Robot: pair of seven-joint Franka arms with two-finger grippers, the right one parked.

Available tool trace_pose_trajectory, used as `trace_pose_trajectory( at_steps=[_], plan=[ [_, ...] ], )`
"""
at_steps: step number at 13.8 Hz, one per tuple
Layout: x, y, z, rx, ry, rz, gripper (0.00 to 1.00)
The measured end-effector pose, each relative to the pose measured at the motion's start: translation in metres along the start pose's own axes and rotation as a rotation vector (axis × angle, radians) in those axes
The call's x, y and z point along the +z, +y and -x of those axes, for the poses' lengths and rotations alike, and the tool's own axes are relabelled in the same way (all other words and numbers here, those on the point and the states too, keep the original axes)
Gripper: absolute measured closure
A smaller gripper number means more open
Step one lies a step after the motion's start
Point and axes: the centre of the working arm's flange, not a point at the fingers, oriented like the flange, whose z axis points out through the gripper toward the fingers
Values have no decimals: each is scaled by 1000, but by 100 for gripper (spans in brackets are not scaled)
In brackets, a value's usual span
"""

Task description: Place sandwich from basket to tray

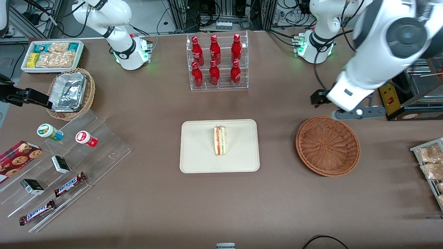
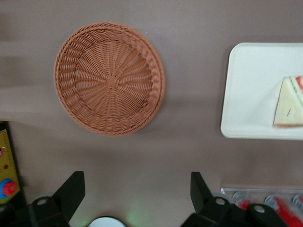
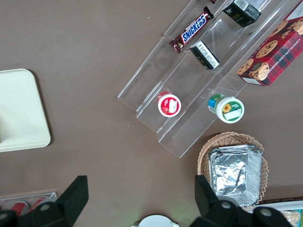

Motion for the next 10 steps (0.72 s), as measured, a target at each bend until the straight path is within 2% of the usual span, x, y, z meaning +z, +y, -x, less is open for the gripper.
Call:
trace_pose_trajectory(
  at_steps=[10],
  plan=[
    [-27,-116,12,39,-5,26,1]
  ],
)
